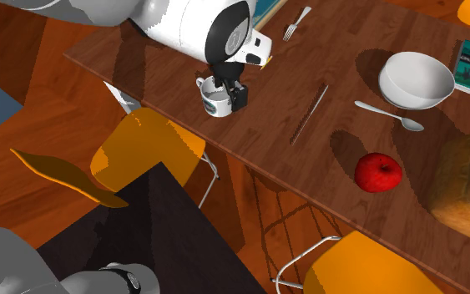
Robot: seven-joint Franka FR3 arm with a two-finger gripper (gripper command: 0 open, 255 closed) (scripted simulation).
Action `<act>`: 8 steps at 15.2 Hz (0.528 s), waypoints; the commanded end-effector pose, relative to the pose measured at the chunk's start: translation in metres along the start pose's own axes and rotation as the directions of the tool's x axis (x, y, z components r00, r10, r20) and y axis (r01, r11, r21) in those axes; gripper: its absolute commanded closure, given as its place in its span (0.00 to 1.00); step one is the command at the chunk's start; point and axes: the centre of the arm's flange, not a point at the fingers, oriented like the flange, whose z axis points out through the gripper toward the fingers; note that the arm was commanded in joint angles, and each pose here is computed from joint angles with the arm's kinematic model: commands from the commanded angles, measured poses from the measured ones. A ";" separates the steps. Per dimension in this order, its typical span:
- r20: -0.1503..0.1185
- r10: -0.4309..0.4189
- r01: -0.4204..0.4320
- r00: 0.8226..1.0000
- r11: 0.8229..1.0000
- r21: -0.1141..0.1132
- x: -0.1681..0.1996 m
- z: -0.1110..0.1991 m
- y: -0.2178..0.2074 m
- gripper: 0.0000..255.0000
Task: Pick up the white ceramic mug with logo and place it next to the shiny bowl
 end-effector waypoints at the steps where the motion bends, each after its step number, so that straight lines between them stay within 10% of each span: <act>1: 0.002 0.001 -0.001 1.000 1.000 0.001 0.001 0.013 -0.003 0.00; 8: 0.002 0.001 -0.001 1.000 1.000 0.001 0.001 0.042 -0.003 0.00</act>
